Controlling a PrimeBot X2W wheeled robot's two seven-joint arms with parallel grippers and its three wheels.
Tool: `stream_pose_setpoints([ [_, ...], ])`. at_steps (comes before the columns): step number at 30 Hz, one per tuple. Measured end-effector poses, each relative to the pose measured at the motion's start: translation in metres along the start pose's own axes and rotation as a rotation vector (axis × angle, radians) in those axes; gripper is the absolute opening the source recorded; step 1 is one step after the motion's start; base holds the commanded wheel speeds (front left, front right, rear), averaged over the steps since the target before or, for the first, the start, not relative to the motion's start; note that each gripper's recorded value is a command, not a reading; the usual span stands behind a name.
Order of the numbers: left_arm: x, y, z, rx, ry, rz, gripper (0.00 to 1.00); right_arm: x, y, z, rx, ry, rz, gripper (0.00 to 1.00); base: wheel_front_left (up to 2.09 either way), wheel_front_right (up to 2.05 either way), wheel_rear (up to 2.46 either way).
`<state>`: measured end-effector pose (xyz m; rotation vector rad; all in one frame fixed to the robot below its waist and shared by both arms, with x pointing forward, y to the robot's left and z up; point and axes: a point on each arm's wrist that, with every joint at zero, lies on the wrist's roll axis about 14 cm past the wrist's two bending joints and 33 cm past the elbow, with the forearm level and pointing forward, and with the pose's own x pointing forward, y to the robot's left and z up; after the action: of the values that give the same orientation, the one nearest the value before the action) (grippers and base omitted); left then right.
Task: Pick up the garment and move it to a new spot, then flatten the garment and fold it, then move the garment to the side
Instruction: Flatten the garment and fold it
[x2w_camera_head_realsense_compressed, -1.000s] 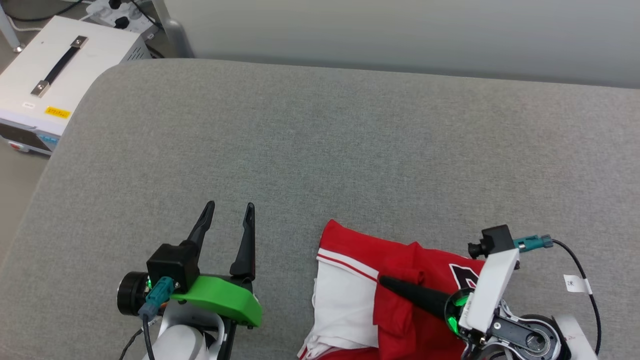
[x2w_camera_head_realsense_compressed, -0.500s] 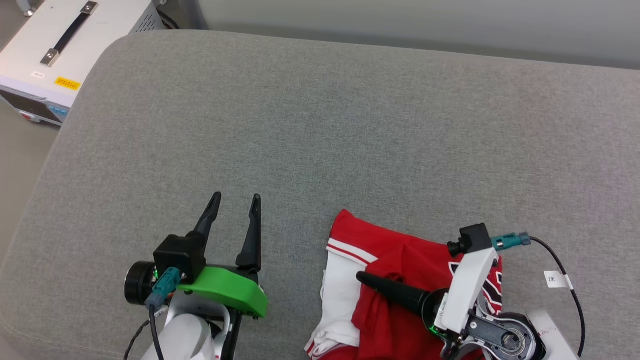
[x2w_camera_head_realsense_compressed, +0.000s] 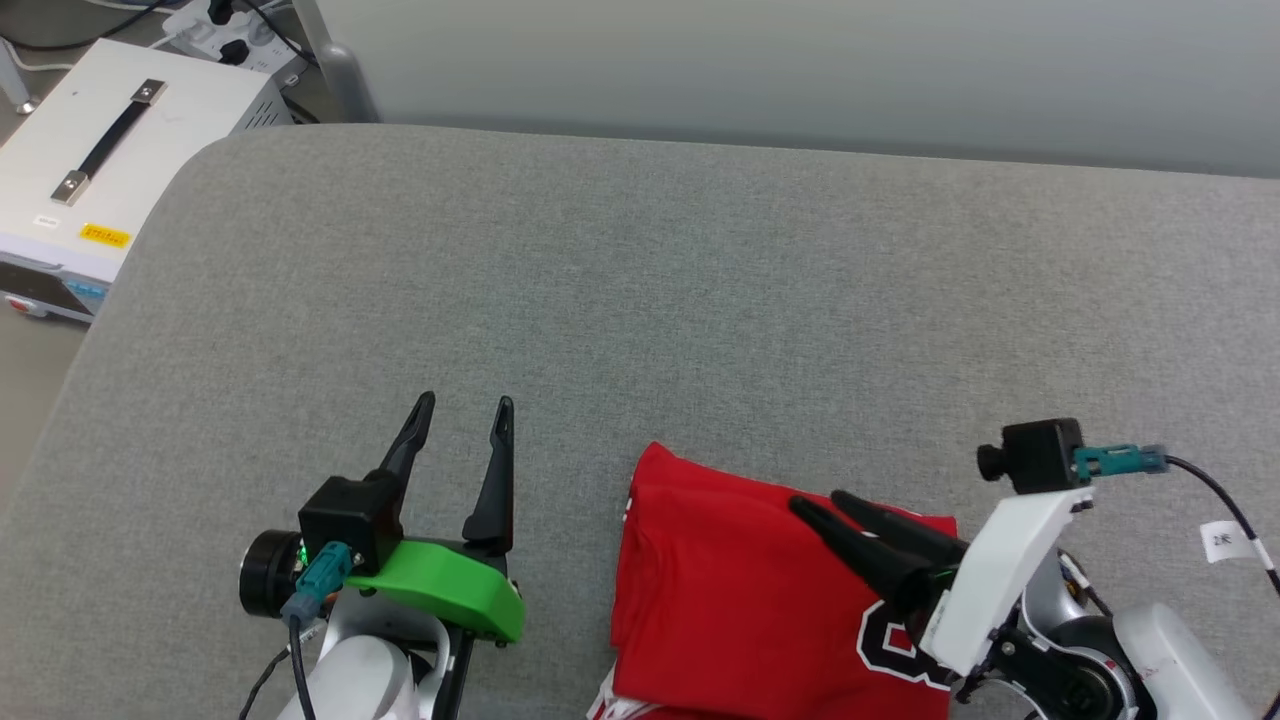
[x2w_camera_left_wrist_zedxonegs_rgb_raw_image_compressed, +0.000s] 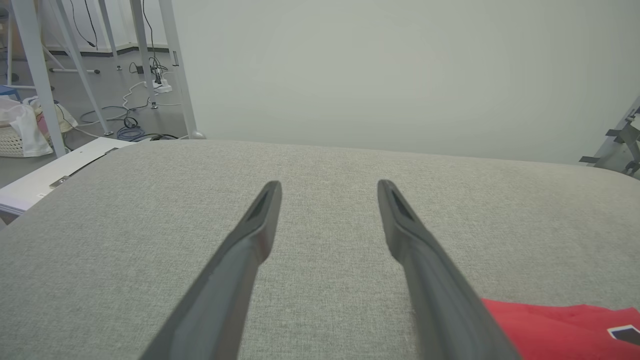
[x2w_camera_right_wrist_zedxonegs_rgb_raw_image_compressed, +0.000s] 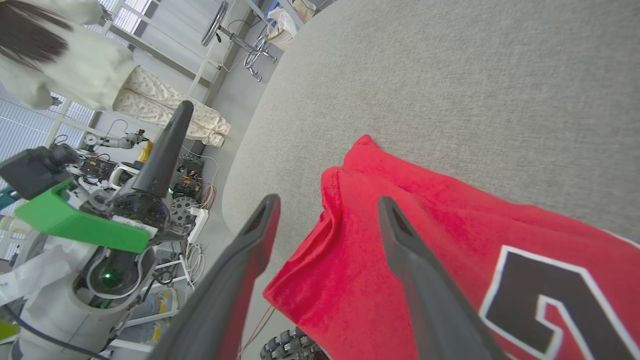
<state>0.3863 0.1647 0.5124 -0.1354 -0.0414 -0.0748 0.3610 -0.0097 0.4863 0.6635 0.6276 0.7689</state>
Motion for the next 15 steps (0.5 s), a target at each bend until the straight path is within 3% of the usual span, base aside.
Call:
stream_pose_setpoints([
  [8, 0.0, -0.007, 0.005, 0.015, -0.007, -0.019, 1.0, -0.064, -0.054, 0.067, -0.322, -0.334, -0.313, 1.0, 0.0, 0.0, 0.0],
  [9, 0.0, -0.01, 0.007, 0.018, -0.013, -0.026, 1.0, -0.092, -0.068, 0.081, -0.391, -0.426, -0.425, 1.0, 0.0, 0.0, 0.0],
  [15, -0.002, -0.015, 0.011, 0.019, -0.022, -0.034, 1.0, -0.141, -0.068, 0.103, -0.536, -0.597, -0.567, 1.0, 0.0, 0.0, 0.0],
])
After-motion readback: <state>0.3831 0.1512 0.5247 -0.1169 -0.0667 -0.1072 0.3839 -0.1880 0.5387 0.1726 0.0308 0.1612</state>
